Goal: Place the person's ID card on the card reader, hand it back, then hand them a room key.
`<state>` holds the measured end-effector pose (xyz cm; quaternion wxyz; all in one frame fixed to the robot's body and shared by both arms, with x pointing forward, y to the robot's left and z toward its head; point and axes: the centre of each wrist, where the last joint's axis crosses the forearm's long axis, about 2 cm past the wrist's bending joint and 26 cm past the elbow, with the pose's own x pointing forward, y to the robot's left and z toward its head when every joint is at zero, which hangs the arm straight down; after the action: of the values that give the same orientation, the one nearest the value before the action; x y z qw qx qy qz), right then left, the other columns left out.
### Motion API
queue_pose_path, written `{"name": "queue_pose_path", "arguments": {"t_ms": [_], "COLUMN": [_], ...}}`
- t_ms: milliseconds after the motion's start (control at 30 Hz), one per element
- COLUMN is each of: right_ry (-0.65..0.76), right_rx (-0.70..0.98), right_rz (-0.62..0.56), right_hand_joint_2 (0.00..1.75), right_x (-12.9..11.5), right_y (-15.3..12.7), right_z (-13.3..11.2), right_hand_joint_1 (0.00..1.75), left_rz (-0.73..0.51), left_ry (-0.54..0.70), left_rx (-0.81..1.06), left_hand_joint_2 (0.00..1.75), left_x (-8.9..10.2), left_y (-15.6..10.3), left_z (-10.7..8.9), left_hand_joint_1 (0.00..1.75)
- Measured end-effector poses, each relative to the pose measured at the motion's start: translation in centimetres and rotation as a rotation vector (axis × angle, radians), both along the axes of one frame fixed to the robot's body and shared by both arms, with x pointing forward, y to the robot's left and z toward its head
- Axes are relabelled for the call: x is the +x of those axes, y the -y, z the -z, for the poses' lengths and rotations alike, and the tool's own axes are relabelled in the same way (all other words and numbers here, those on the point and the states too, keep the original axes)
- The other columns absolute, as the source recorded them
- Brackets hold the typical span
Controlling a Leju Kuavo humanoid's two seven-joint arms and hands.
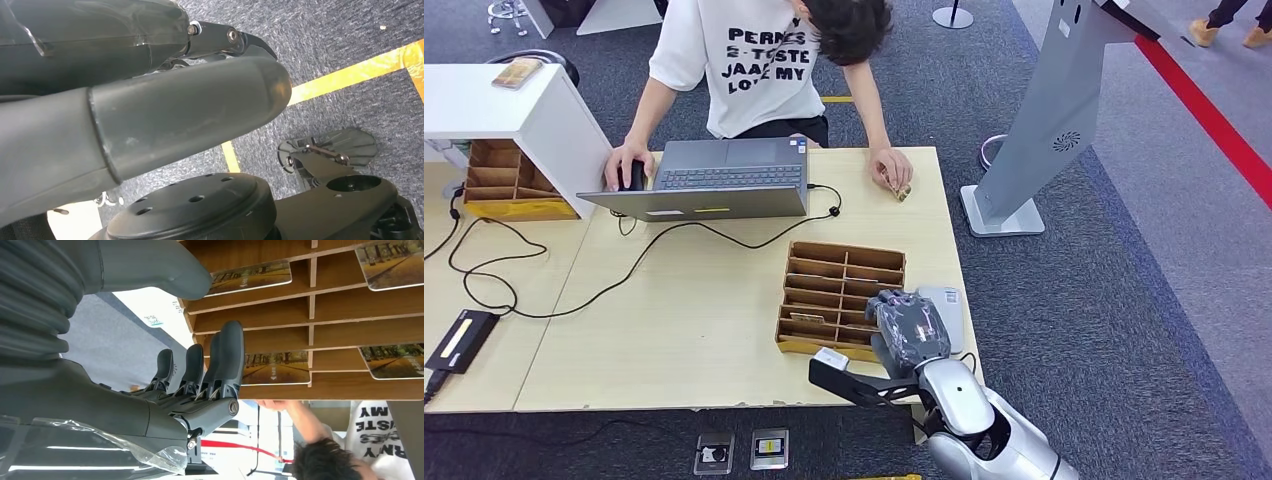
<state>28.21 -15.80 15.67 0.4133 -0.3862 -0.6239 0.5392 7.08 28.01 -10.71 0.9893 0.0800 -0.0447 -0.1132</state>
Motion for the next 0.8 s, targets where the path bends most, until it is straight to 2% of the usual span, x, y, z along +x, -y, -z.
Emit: {"name": "queue_pose_path", "arguments": {"t_ms": [133,400,800], "right_ry": [-0.004,-0.011,-0.015], "right_rx": [-0.002,0.004,0.02], "right_rz": [-0.011,-0.032,-0.068], "right_hand_joint_2": [1.75,1.75,1.75], "right_x": [0.0,-0.1,0.1], "right_y": [-0.1,-0.6,-1.5], "right_z": [0.0,-0.1,-0.2], "right_hand_joint_1": [0.77,0.73,0.82], "left_rz": [-0.001,-0.001,-0.011], "left_ry": [0.0,0.0,-0.001], "left_rx": [0.0,0.0,0.001], "left_hand_joint_2": [0.0,0.0,0.0], "left_x": [0.0,0.0,0.0], "left_y": [0.0,0.0,0.0], "left_z": [0.0,0.0,0.0], "left_hand_joint_1": [0.0,0.0,0.0]}}
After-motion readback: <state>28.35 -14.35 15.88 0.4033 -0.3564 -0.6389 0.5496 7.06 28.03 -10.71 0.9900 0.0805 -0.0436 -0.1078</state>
